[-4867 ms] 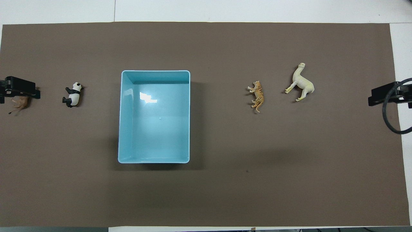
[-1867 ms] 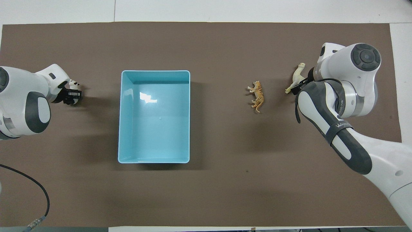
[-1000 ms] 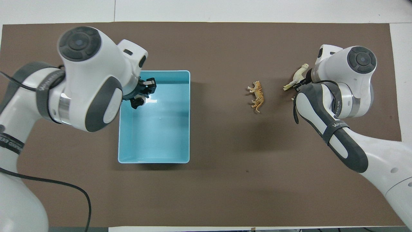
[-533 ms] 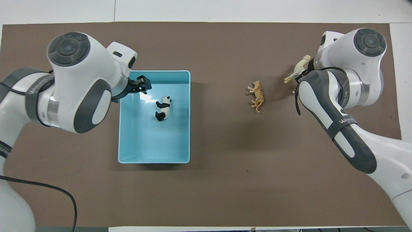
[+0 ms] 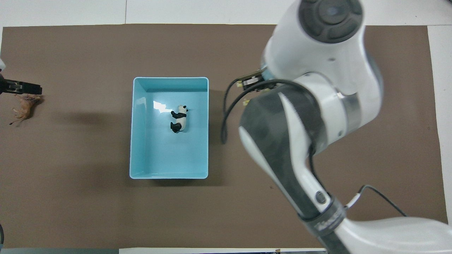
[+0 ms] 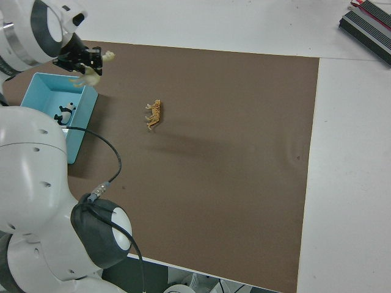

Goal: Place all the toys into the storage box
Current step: 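Carry the camel into the box while the left gripper reaches the horse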

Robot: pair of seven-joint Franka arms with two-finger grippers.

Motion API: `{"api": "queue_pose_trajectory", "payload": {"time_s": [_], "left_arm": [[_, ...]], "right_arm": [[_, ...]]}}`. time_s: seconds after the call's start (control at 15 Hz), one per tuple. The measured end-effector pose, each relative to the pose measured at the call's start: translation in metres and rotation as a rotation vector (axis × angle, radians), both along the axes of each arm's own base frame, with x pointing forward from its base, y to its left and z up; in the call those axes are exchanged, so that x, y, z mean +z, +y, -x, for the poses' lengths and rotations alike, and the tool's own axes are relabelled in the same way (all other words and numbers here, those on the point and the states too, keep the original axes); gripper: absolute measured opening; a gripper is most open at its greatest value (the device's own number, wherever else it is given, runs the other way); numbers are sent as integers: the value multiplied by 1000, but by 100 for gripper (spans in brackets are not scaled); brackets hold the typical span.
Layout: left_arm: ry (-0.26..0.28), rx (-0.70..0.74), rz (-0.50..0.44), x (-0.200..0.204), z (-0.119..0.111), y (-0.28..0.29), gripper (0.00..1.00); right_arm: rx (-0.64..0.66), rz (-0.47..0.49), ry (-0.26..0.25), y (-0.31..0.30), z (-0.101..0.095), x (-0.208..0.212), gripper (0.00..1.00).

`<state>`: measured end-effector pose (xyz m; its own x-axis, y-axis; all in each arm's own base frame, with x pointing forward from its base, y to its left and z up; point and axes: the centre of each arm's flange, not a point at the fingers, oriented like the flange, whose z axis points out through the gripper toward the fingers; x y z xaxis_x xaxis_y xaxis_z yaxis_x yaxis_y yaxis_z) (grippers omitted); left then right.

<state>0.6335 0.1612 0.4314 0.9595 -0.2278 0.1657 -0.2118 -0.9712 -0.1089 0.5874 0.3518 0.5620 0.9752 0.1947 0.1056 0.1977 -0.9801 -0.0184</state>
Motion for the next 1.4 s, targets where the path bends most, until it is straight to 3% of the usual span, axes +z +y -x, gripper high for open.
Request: {"api": "queue_pose_trajectory", "payload": {"time_s": [0.27,0.53,0.67,0.73,1.07,1.27,1.4], "left_arm": [[-3,-119,-49,-66,2,67,100],[-17,-154,-61,-105,8,68,100],[-32,-160,-64,-113,10,62,100],[-38,-162,-66,-118,12,61,100],[-58,-167,-75,-138,23,56,100],[-55,-177,-73,-142,24,50,100],[-61,-186,-75,-143,24,45,81]], "right_arm": [[29,-51,-15,128,72,-23,41],[19,-76,-29,198,89,-116,41],[6,-75,-26,207,88,-162,41],[-12,-72,-22,207,86,-171,47],[-120,-28,31,194,89,-143,99],[-206,-21,23,147,55,-103,100],[-229,-18,19,95,17,-87,100]]}}
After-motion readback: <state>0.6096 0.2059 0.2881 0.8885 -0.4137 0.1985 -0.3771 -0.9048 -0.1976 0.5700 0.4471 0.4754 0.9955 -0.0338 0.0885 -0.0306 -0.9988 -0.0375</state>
